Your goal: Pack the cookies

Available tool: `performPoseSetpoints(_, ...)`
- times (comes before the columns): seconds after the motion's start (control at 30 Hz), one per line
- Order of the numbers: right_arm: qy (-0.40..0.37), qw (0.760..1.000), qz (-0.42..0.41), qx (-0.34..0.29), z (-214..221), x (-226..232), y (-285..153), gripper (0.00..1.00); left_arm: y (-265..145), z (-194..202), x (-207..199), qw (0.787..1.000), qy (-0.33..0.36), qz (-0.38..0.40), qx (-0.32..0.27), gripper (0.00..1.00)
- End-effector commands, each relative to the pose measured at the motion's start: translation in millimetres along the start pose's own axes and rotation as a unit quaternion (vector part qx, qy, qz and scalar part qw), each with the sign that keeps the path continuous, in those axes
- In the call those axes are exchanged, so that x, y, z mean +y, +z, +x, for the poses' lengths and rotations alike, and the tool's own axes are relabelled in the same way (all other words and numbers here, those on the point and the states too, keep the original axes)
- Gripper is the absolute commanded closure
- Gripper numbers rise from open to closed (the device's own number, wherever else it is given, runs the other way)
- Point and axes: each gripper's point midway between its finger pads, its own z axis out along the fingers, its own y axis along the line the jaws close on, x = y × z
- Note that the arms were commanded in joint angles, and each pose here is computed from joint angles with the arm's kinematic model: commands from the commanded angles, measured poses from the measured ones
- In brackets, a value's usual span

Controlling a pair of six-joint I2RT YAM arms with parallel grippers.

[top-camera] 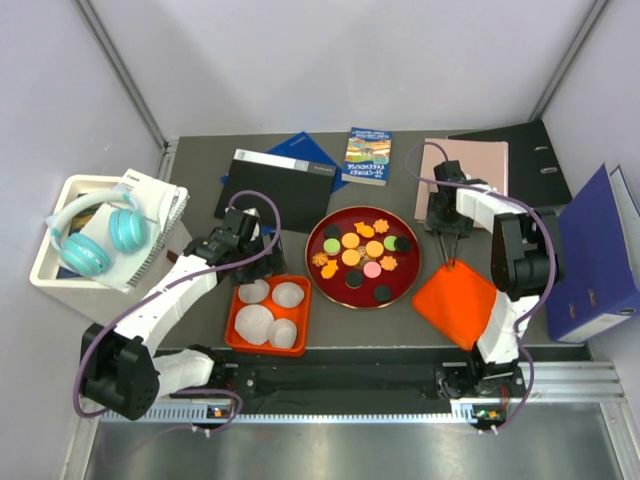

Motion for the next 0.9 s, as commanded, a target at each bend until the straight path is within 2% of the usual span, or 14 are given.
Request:
performPoseSetpoints(0.0, 0.005, 0.998, -0.041, 0.036, 29, 15, 11, 0.29, -4, -1, -3, 1.000, -0.001, 0.010, -0.012, 0.01)
performPoseSetpoints(0.27, 0.022, 0.997, -0.073, 0.033, 31, 18, 11, 0.22, -4, 0, -7, 1.000, -0.007, 0.016, -0.008, 0.01)
performPoseSetpoints(0.37, 0.024, 0.996, -0.077, 0.046, 35, 17, 15, 0.15, -2, 0, -9, 1.000, -0.008, 0.017, -0.004, 0.01)
performPoseSetpoints(0.47, 0.028, 0.995, -0.076, 0.052, 35, 15, 17, 0.14, -2, -1, -10, 1.000, -0.006, 0.016, -0.005, 0.01)
performPoseSetpoints(0.7, 0.017, 0.996, -0.023, 0.088, 31, 2, 16, 0.23, -3, -4, -10, 1.000, -0.003, 0.013, -0.012, 0.01)
performPoseSetpoints(0.87, 0.009, 0.995, -0.001, 0.102, 35, -6, 15, 0.34, -3, -5, -9, 1.000, -0.005, 0.011, -0.017, 0.01)
